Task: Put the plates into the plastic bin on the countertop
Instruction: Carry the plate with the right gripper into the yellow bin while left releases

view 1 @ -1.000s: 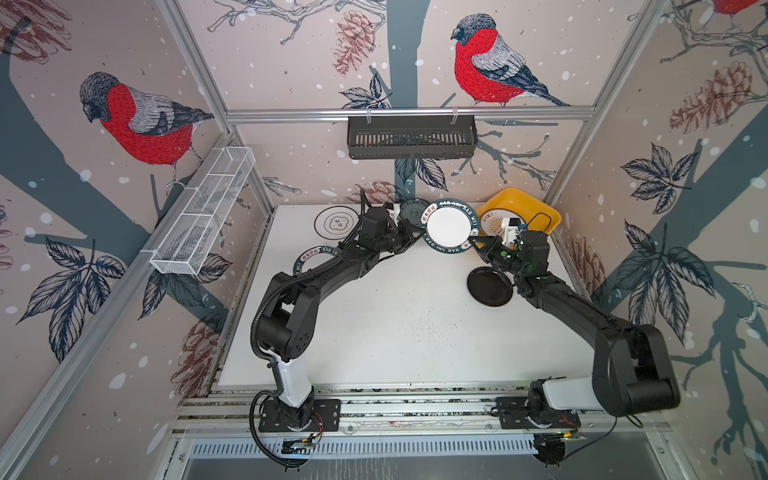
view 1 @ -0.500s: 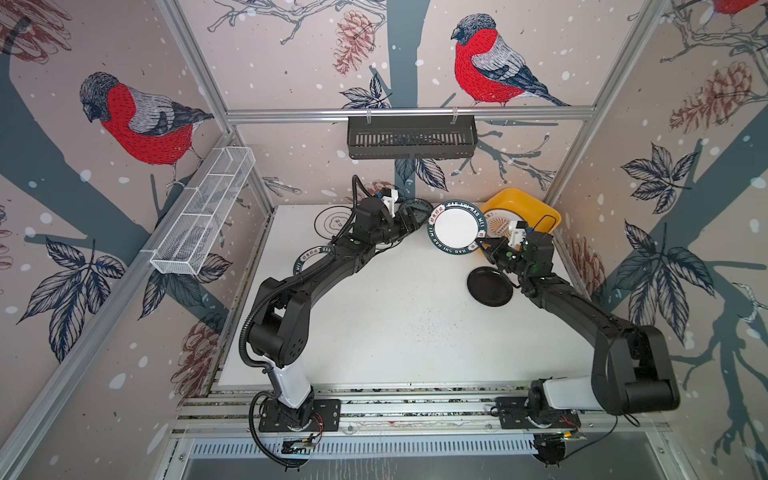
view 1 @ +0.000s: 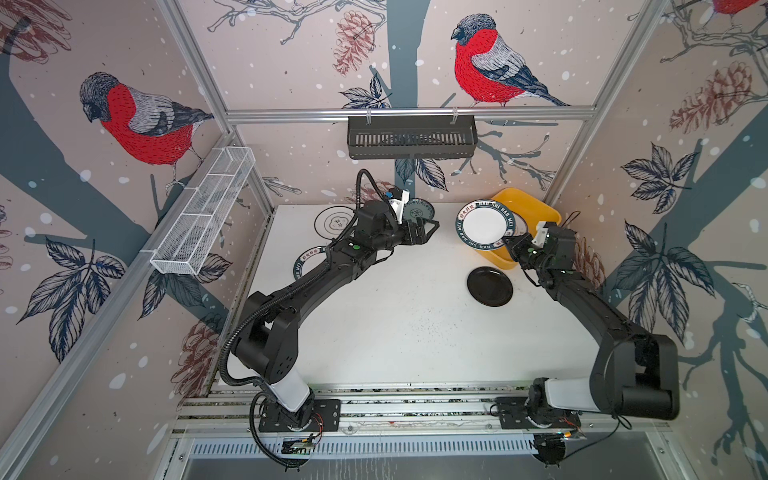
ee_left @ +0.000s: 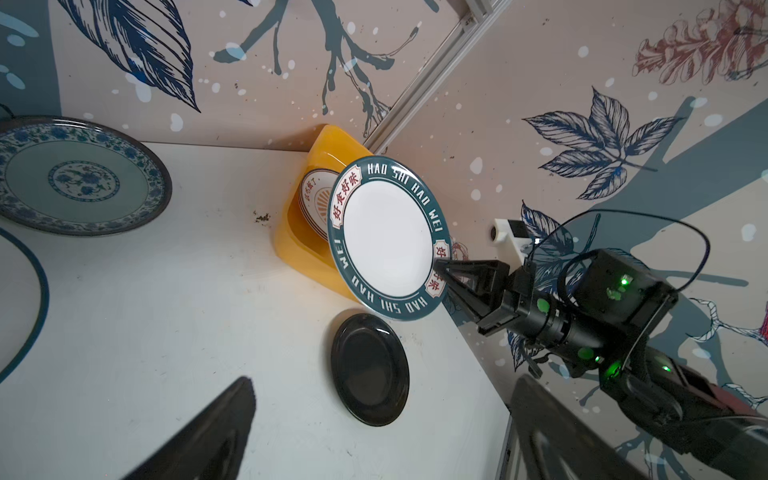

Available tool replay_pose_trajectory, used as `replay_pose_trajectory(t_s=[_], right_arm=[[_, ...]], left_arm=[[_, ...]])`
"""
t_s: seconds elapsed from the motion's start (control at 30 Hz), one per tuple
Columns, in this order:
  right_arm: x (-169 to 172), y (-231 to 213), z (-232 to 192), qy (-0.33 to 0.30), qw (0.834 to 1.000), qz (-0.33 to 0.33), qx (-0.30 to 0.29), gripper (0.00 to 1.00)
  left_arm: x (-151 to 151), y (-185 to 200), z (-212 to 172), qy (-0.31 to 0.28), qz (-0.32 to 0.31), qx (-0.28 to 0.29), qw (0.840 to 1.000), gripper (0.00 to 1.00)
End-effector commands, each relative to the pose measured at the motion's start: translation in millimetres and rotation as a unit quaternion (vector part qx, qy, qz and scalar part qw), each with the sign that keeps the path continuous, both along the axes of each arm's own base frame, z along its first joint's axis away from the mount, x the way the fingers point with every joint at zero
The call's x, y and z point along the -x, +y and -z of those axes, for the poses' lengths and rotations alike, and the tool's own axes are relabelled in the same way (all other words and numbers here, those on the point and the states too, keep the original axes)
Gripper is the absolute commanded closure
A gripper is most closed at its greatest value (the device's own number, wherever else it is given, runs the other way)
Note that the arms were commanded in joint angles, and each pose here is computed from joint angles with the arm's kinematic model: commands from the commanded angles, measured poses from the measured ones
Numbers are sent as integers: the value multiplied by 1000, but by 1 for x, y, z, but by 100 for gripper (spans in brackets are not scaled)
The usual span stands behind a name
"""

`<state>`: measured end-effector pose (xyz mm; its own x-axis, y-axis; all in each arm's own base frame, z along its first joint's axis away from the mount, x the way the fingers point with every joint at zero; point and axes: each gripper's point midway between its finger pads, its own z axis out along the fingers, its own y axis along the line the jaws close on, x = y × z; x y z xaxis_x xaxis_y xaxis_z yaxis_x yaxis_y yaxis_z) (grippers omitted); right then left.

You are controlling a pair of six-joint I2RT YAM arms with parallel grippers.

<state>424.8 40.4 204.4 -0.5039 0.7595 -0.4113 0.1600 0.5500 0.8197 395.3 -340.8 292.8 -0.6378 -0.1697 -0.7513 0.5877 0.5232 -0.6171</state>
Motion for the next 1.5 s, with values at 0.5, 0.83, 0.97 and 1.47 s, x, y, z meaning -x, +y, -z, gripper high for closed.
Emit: replay_pose_trajectory(t_s=[0.5,0.83,0.97,1.47], right_arm=[[-65,-77,28,46,994,95,9,97],[-96,-103,75,94,987,129,-2,97],[-103,-105,86,104,986,131,-4,97],[-120,-108,109,122,984,131,-1,97]], left_arm=[[-30,-74,47,-32,88,-22,995,4],[-53,-82,67,-39,84,-74,993,4],[-62,-86,69,-39,85,-83,992,4],[-80,-72,65,-35,70,-71,994,4]])
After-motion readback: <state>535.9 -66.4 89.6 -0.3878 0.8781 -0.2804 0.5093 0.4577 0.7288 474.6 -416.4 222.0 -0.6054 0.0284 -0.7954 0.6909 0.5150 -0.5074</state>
